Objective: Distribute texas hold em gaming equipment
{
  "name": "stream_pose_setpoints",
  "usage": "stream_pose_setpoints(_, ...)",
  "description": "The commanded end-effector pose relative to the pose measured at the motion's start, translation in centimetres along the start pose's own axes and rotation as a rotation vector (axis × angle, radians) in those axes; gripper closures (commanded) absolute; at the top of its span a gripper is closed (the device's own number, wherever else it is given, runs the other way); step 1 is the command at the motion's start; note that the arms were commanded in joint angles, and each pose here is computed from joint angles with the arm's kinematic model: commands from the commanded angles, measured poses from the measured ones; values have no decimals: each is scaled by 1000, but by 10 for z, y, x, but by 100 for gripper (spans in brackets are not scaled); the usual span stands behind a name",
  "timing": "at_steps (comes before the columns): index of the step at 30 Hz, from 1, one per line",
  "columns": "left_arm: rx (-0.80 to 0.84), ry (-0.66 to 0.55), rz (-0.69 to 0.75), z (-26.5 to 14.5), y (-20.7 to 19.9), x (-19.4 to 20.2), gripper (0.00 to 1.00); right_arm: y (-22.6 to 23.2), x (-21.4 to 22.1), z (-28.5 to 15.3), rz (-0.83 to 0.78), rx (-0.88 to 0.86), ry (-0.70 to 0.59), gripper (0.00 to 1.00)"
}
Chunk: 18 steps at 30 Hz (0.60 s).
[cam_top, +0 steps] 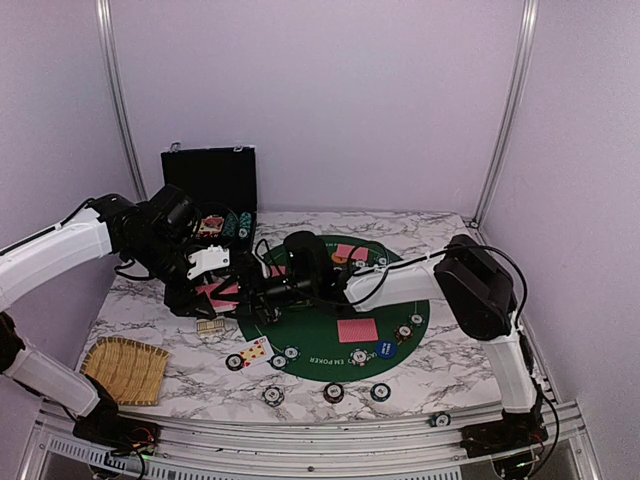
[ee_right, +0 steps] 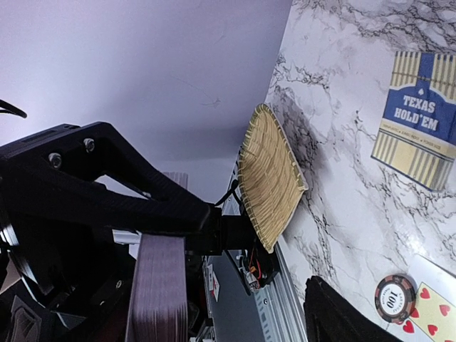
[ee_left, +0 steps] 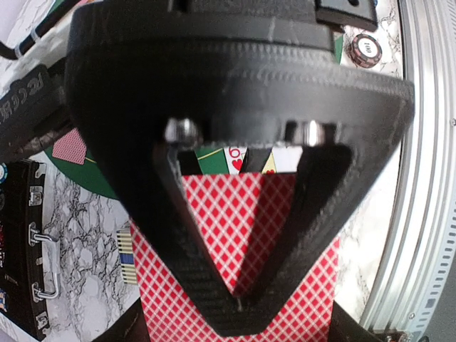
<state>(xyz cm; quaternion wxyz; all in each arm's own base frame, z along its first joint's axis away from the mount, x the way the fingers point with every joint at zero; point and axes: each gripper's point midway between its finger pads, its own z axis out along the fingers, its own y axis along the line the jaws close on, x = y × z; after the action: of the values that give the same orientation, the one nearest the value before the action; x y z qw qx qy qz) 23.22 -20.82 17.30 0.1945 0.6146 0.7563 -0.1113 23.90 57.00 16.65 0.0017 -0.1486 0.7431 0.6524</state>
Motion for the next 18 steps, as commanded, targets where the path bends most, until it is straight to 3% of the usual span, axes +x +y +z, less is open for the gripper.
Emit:
stream_pose_setpoints(1, -35, -58, 17, -14, 5, -14, 100, -13, -1, -16, 16, 49, -15, 26)
stream_pose_setpoints(7, -33, -55, 17, -13, 5, -13, 100, -5, 1, -19, 6, 39, -5, 38)
stream_pose_setpoints(18, -36, -44, 17, -12, 3, -8, 100, 19, -2, -35, -33, 11, -8, 43)
